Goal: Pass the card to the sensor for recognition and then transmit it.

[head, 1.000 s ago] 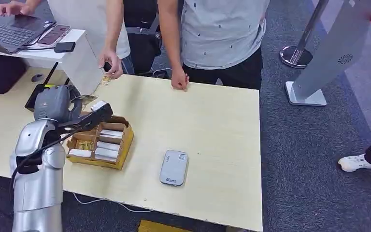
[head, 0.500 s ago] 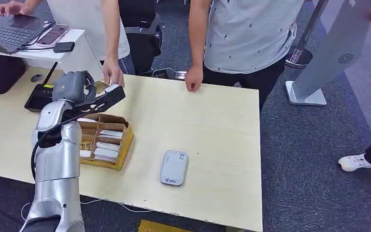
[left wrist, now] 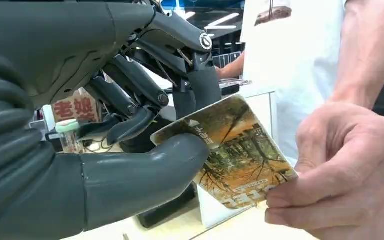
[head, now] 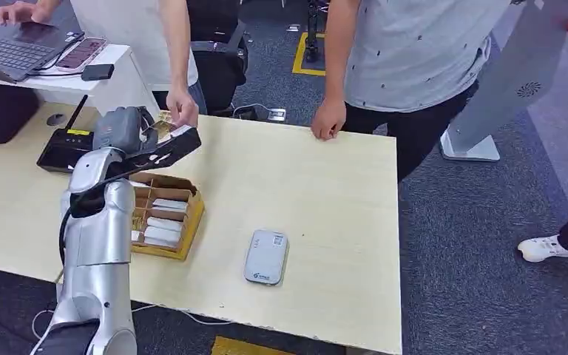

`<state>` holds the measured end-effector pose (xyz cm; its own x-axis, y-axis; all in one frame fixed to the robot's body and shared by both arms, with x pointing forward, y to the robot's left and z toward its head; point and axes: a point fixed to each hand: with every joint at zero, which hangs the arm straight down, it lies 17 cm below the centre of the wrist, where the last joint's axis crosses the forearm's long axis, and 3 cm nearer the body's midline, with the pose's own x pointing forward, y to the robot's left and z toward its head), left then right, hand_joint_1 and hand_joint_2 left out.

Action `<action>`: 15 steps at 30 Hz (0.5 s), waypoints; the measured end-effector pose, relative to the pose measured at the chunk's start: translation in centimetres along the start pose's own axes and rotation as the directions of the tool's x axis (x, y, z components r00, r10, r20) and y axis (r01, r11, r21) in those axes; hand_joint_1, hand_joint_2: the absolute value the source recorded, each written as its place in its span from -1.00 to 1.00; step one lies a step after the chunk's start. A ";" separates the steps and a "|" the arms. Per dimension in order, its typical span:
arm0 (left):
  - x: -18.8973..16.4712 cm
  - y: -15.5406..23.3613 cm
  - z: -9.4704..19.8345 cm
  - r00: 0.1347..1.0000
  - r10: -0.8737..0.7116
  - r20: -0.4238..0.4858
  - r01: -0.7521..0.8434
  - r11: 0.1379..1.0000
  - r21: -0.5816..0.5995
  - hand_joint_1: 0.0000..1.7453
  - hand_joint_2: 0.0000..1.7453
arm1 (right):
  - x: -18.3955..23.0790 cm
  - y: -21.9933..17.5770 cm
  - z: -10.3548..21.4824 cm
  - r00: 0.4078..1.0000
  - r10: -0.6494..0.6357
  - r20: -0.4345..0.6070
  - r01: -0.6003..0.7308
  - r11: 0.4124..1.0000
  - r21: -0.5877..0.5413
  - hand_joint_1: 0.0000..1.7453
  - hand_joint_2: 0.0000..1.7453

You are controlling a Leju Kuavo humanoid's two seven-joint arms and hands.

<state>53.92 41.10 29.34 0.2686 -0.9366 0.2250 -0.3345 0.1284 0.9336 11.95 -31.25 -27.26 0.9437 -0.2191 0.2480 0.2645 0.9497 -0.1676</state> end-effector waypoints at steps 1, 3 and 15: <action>0.0 -0.1 0.0 1.000 0.000 0.000 0.000 1.000 -0.002 1.00 1.00 | 0.0 0.0 0.0 1.000 0.000 0.000 0.000 1.000 0.000 -1.00 -1.00; 0.0 -0.2 0.0 1.000 0.000 0.000 0.000 1.000 -0.004 1.00 1.00 | 0.0 0.0 0.0 1.000 0.000 0.000 0.000 1.000 0.000 -1.00 -1.00; 1.5 -1.0 -0.5 1.000 0.013 0.014 -0.012 1.000 -0.026 1.00 1.00 | 0.1 0.2 0.0 1.000 0.017 0.002 -0.017 1.000 0.008 -1.00 -1.00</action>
<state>55.12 39.71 28.90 0.2515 -0.9394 0.2330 -0.3140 0.1485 0.9377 12.06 -31.05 -27.25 0.9476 -0.2022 0.2472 0.2467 0.9551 -0.1643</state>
